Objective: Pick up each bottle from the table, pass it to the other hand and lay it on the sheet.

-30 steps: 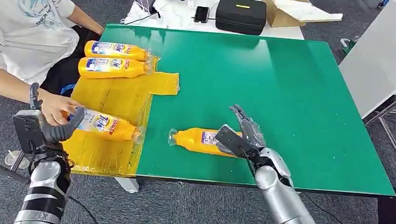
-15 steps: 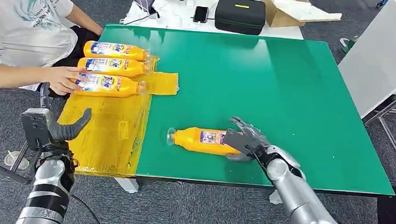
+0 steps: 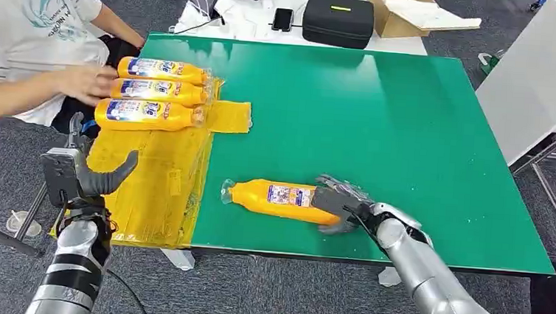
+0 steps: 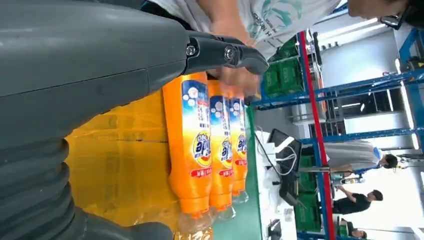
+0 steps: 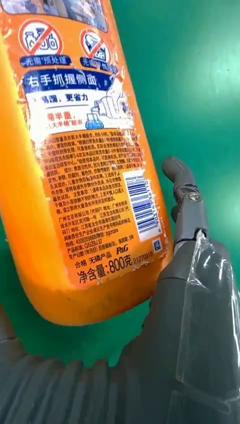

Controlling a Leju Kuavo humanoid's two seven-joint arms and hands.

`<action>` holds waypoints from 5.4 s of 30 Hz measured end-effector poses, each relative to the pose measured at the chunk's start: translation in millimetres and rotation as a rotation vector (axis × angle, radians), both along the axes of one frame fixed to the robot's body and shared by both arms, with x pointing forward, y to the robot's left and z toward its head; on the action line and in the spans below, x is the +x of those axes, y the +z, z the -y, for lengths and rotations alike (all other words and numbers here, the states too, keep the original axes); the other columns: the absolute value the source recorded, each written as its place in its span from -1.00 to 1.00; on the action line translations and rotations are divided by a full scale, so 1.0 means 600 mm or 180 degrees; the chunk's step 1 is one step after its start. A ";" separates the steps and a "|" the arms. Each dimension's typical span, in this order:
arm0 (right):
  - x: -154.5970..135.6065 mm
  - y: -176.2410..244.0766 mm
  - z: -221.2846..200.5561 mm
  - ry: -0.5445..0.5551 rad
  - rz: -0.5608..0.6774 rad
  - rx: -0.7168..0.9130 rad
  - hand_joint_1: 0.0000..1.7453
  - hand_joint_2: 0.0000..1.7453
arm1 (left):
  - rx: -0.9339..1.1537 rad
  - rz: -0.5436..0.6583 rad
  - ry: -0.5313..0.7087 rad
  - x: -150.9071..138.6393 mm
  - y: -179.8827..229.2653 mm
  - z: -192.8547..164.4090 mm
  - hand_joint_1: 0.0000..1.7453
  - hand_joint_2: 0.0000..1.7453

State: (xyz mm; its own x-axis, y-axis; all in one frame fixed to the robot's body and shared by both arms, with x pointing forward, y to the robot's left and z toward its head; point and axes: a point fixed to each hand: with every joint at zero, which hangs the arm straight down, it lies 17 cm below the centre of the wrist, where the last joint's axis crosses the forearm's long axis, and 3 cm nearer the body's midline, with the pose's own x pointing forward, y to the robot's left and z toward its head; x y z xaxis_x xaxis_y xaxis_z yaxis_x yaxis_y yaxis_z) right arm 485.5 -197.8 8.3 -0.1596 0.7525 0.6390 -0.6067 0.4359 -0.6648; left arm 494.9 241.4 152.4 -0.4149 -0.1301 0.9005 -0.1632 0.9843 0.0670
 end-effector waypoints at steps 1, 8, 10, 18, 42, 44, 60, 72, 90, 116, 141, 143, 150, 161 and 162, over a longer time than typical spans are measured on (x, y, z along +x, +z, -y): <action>0.001 0.000 0.000 0.0017 -0.0010 -0.0020 -1.00 1.00 | -0.0010 -0.0004 -0.0015 0.000 -0.001 0.001 -1.00 1.00; 0.002 -0.007 -0.001 0.0124 -0.0128 -0.0181 -0.02 1.00 | -0.0124 -0.0056 -0.0101 0.007 -0.007 0.012 -1.00 1.00; 0.001 -0.010 -0.003 0.0136 -0.0134 -0.0197 0.52 1.00 | -0.0162 -0.0080 -0.0122 0.009 -0.010 0.015 -1.00 1.00; 0.005 -0.010 -0.013 0.0034 0.0046 -0.0107 1.00 1.00 | -0.0204 -0.0134 -0.0157 0.012 -0.018 0.024 -1.00 1.00; -0.067 0.176 -0.098 -0.0791 0.1686 0.1722 1.00 1.00 | -0.0641 -0.0253 -0.0256 -0.002 -0.046 0.028 -1.00 1.00; -0.075 0.217 -0.087 -0.0996 0.1921 0.1937 1.00 1.00 | -0.0748 -0.0250 -0.0221 -0.006 -0.048 0.019 -1.00 1.00; -0.129 0.280 -0.007 -0.1689 0.2502 0.2594 1.00 1.00 | -0.2535 -0.0478 -0.1397 -0.043 -0.045 0.069 -1.00 1.00; -0.143 0.203 -0.169 -0.1124 0.1798 0.2728 1.00 1.00 | -0.2939 -0.0611 -0.2842 -0.115 -0.003 0.237 -1.00 1.00; -0.168 0.153 -0.273 -0.0621 0.1329 0.2654 1.00 1.00 | -0.2854 -0.0759 -0.3171 -0.143 -0.003 0.291 -1.00 1.00; -0.200 0.086 -0.352 -0.0258 0.0765 0.2553 0.94 1.00 | -0.2792 -0.0826 -0.3382 -0.164 -0.006 0.311 -1.00 1.00; -0.204 0.065 -0.362 -0.0307 0.0602 0.2549 -1.00 1.00 | -0.2453 -0.0869 -0.3278 -0.167 -0.025 0.319 1.00 1.00; -0.203 0.065 -0.360 -0.0324 0.0610 0.2547 -1.00 -1.00 | -0.2452 -0.0879 -0.3250 -0.163 -0.026 0.318 1.00 1.00; -0.191 0.072 -0.349 -0.0453 0.0591 0.2670 -1.00 -1.00 | -0.2522 -0.0864 -0.3075 -0.146 -0.027 0.296 1.00 1.00; -0.167 0.169 -0.310 -0.0569 0.0963 0.3118 -1.00 -1.00 | -0.2602 -0.0746 -0.2509 -0.097 -0.034 0.214 1.00 1.00; -0.167 0.174 -0.307 -0.0574 0.0987 0.3136 -1.00 -1.00 | -0.2604 -0.0741 -0.2501 -0.096 -0.034 0.212 1.00 1.00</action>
